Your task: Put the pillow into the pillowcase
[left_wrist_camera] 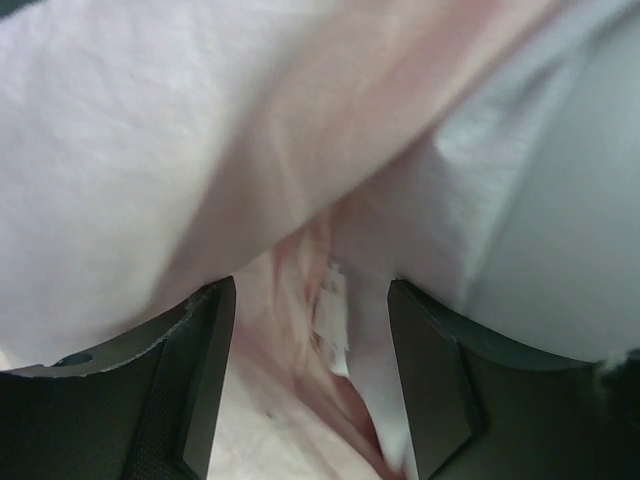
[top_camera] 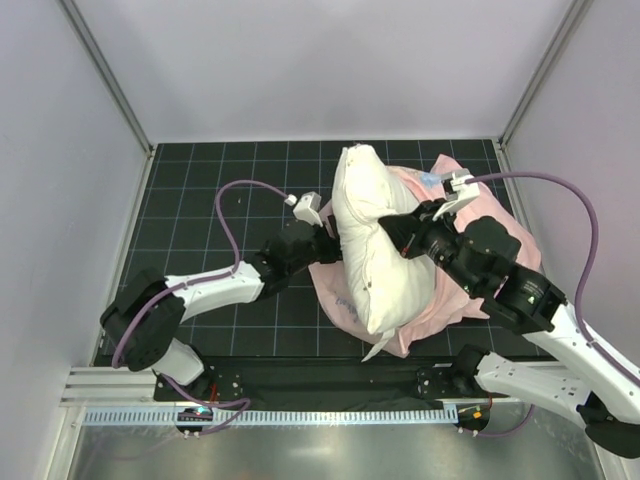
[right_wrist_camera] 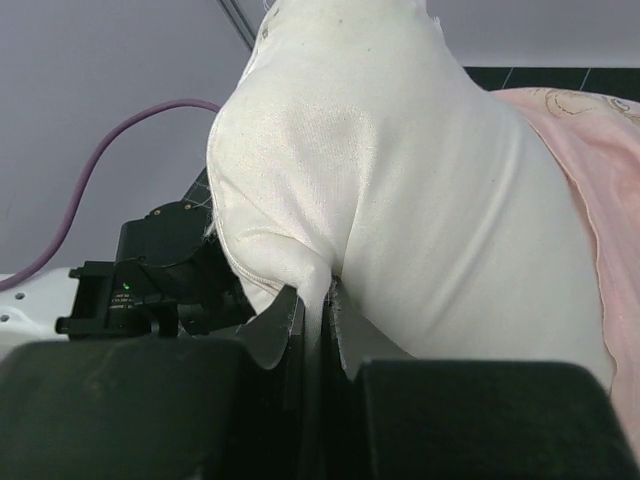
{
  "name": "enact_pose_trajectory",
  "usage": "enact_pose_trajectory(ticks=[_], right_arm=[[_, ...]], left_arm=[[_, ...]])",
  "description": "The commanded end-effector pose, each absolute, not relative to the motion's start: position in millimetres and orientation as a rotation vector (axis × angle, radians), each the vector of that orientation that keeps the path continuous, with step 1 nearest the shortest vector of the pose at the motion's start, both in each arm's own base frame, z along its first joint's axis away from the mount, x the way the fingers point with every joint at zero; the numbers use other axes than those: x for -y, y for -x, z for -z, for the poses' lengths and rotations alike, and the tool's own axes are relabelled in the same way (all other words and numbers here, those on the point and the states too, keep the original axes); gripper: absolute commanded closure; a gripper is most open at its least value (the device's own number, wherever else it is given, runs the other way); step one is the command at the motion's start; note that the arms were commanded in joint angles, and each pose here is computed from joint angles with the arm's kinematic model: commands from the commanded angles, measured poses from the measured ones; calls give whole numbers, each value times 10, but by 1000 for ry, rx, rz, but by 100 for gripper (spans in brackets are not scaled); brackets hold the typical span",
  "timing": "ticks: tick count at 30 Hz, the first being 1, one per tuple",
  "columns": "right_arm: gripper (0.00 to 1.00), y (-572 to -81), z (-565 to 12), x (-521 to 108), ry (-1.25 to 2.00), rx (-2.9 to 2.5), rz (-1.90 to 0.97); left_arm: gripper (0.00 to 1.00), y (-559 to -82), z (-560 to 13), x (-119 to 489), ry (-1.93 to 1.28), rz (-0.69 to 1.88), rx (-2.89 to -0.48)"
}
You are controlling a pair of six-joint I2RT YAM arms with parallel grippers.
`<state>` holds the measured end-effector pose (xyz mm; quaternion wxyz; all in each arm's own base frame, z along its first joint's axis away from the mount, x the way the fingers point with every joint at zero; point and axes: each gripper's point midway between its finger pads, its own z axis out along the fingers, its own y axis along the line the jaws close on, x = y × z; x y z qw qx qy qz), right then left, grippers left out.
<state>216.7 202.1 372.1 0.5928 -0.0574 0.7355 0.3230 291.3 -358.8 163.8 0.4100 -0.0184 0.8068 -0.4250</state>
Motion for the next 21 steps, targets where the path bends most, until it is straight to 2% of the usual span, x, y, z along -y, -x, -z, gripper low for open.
enact_pose_trajectory(ticks=[1,7,9,12,13,15,16,17,19,21], right_arm=[[96,-2076,-4329,-1808,21,-1547,-833],[96,-1955,-4496,-1626,-9,-1514,-841],[96,-1907,-4538,-1576,-18,-1499,-855],[96,-1879,-4565,-1500,-41,-1489,-852],[96,-1878,-4562,-1478,-46,-1489,-844],[96,-1876,-4541,-1442,-53,-1494,-830],[96,-1896,-4524,-1420,-63,-1498,-812],[96,-1911,-4478,-1408,-58,-1512,-788],[96,-1983,-4403,-1368,-73,-1532,-728],[96,-2044,-4305,-1333,-80,-1559,-666]], left_arm=[[35,-3021,-1914,3804,38,1150,-1942],[35,-3119,-1652,3915,71,1091,-2019],[35,-3161,-1721,4042,56,1099,-2009],[47,-3199,-1688,4212,35,1094,-2023],[58,-3214,-1628,4243,33,1088,-2033],[71,-3242,-1667,4260,35,1092,-2022],[84,-3230,-1672,4252,30,1089,-2021],[90,-3230,-1765,4212,26,1084,-2001],[100,-3191,-1720,4069,28,1014,-2030],[100,-3102,-1731,3849,3,919,-2072]])
